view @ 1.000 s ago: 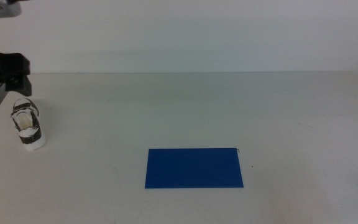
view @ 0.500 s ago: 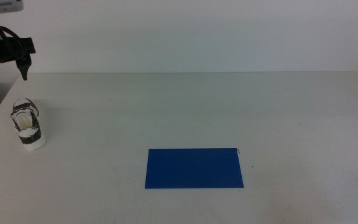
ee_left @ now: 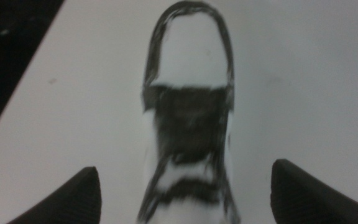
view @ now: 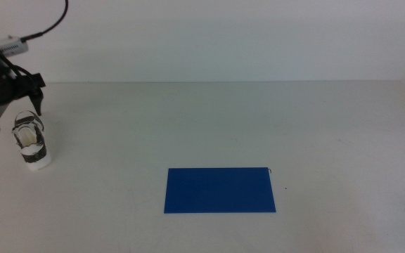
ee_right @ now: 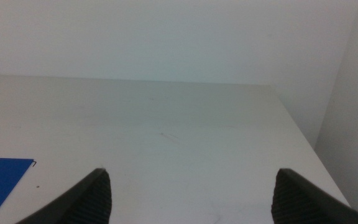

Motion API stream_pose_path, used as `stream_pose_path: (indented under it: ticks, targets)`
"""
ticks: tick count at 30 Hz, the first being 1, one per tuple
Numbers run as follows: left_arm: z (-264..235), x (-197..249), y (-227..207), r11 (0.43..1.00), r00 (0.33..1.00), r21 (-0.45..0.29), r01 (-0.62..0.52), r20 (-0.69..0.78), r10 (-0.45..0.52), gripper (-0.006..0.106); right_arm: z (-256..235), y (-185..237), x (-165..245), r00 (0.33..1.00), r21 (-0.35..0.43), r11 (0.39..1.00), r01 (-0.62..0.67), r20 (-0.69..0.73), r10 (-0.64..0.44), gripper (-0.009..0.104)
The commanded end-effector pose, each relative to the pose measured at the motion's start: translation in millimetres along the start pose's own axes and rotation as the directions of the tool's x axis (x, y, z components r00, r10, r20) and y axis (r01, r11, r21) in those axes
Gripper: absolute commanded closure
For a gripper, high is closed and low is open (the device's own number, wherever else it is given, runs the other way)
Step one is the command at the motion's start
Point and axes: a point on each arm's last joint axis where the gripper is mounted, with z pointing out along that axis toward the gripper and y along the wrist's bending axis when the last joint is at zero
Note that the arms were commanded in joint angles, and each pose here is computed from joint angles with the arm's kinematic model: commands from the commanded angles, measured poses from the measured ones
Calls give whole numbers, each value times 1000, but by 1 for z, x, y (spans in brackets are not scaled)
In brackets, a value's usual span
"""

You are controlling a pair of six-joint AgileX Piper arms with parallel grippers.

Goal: Use one arm to grab the shoe from the table and place it on the mat.

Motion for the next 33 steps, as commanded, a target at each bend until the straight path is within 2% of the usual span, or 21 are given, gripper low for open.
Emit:
stream_pose_path:
  ticks: [1,10,14,18,24,25,26,27,33]
  targets:
    - [-26,-13,-3,998,992,58,30,123,-37,7,-3,0,-11,994,6,1000,21,109,-21,29]
    - [11,-13,-5,998,995,44,54,79,-58,7,-3,0,-11,994,6,1000,21,109,-21,29]
    - [20,-13,-5,994,993,48,99,63,-102,12,-3,0,-11,994,6,1000,21,109,-21,29]
    - [20,-14,-7,993,992,62,101,75,-106,29,-3,0,-11,994,6,1000,21,109,-21,29]
    - [18,-12,-9,989,991,82,122,54,-126,78,-3,0,-11,994,6,1000,21,109,-21,29]
    - [15,-10,-9,986,988,79,145,36,-149,94,-3,0,-11,994,6,1000,21,109,-21,29]
    - [12,-9,-9,983,985,74,168,25,-171,99,-3,0,-11,994,6,1000,21,109,-21,29]
    - [8,-8,-8,980,982,69,186,16,-188,102,-3,0,-11,994,6,1000,21,109,-21,29]
    - [-36,-2,-2,985,985,40,170,31,-171,102,-3,0,-11,994,6,1000,21,109,-21,29]
